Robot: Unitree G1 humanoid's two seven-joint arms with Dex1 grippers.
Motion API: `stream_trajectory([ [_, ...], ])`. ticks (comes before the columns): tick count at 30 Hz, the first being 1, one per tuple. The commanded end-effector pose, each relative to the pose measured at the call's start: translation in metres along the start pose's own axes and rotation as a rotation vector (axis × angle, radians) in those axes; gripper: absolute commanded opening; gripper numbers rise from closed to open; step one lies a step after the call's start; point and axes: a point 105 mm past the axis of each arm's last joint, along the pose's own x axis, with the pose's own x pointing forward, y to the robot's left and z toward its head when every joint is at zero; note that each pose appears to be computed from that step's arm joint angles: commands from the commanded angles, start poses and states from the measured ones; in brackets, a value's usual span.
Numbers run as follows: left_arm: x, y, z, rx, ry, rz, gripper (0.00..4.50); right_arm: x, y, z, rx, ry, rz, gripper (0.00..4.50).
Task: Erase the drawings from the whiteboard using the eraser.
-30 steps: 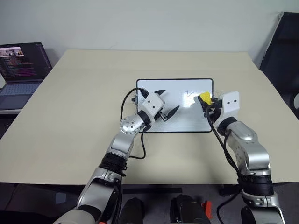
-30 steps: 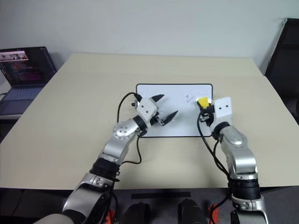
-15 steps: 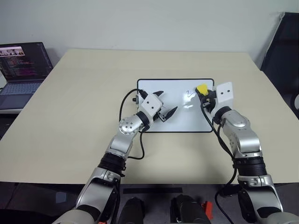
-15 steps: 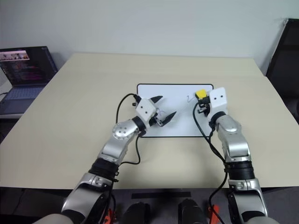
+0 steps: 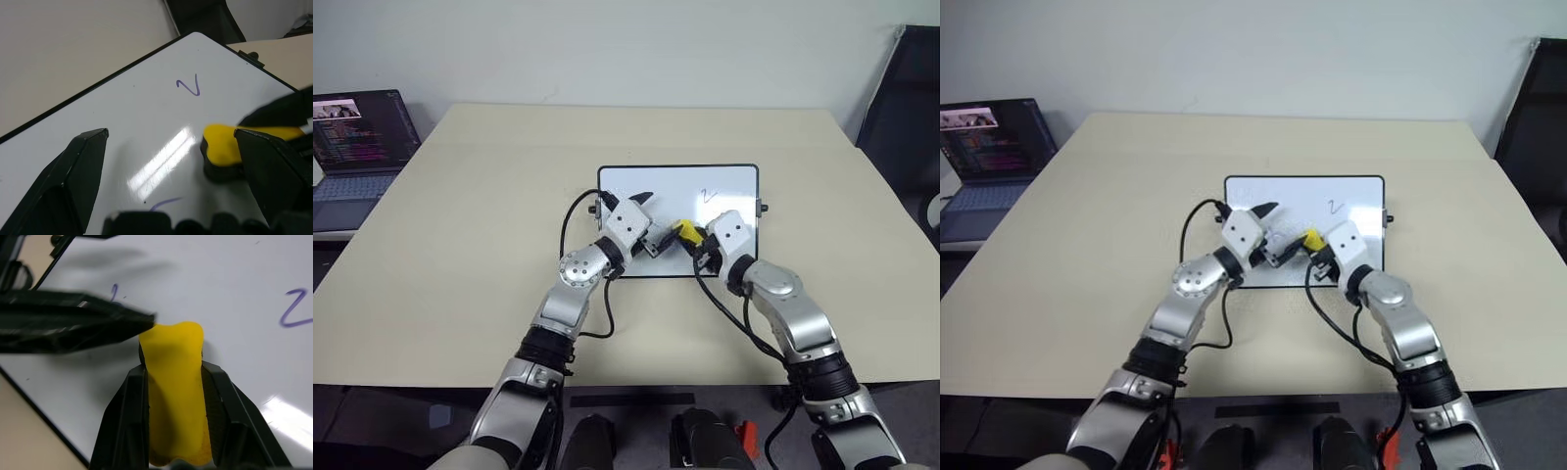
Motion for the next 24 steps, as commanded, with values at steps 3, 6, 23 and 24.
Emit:
stream_trajectory([
  [3,0.003,0.007,0.020,0.022,-0.063,0.028,4.50,0.001,-0.057,0.012,-0.108,-0.005,-0.225,1.09],
  [6,-0.001,0.008,0.019,0.009,-0.060,0.037,4.50,0.001,-0.068,0.012,-0.146,0.020,-0.278,1.09],
  [23,-0.008,-0.002,0.017,-0.010,-0.040,0.019,4.50,0.003,-0.031,0.004,-0.046,0.039,-0.143,1.09],
  [24,-0.009,-0.001,0.017,-0.011,-0.038,0.022,4.50,0.003,-0.043,0.004,-0.065,0.046,-0.180,1.09],
])
